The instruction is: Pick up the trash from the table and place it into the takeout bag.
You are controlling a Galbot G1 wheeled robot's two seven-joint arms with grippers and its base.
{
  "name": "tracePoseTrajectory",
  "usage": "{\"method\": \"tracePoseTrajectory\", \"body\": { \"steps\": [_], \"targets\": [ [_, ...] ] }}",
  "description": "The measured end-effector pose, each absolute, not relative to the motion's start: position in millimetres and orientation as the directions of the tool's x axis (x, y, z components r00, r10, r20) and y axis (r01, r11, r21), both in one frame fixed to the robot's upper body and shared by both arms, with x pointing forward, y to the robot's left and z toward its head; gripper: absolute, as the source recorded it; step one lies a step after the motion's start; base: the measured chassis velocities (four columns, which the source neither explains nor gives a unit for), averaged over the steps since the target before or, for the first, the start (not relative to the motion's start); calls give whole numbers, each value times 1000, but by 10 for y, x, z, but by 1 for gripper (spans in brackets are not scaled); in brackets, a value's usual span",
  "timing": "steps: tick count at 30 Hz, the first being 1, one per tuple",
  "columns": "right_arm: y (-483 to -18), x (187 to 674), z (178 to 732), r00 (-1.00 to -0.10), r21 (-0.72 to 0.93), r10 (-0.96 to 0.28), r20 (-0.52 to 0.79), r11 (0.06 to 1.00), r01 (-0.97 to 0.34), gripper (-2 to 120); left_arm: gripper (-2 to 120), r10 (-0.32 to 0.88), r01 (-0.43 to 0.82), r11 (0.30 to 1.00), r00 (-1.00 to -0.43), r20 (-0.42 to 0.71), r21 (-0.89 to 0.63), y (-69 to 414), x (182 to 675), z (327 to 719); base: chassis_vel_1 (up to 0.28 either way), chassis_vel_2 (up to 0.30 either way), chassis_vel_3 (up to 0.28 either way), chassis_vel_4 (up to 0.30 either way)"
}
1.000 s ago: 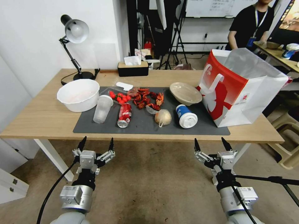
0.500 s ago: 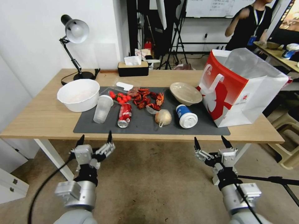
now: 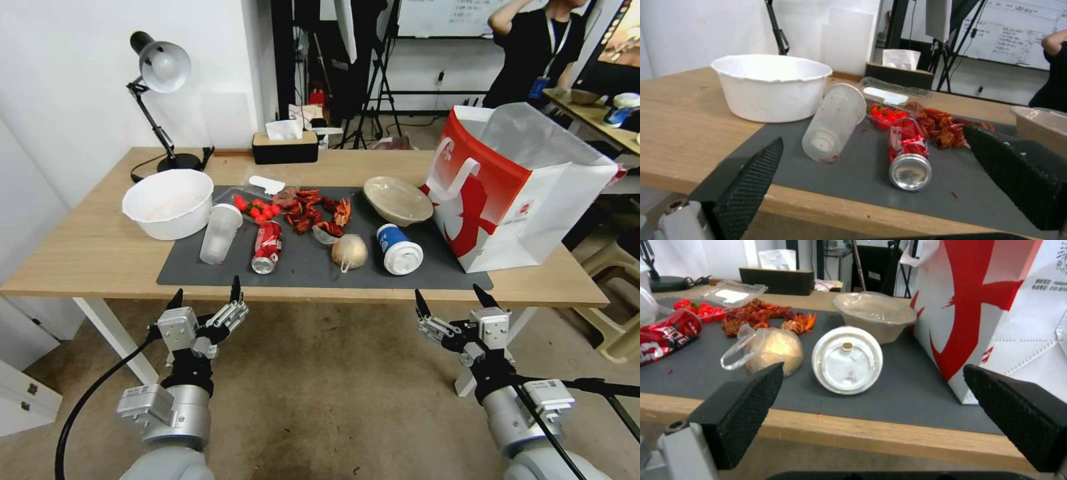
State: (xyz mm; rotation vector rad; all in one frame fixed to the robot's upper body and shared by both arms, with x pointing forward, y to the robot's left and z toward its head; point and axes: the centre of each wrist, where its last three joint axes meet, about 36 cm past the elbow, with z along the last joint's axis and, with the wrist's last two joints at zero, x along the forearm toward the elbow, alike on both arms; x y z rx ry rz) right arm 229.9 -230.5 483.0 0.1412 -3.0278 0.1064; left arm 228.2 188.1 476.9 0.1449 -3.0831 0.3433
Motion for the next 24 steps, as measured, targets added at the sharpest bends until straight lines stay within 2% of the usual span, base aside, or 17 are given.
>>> {"method": "tracePoseTrajectory", "body": {
  "steps": [12,24],
  "targets": [
    [-2320,2346,4744,-989,-69,-89,119,993,-97,100,100,-88,-95,974,-995,46,-204,1895,2285,4722,0,0,0,0],
    [-2408,2841,4703,-991,-8,-126,-35,992,-125,100,100,-39,-51,981,-997,66,-186,1891,2338,4588,0,0,0,0]
  ]
}}
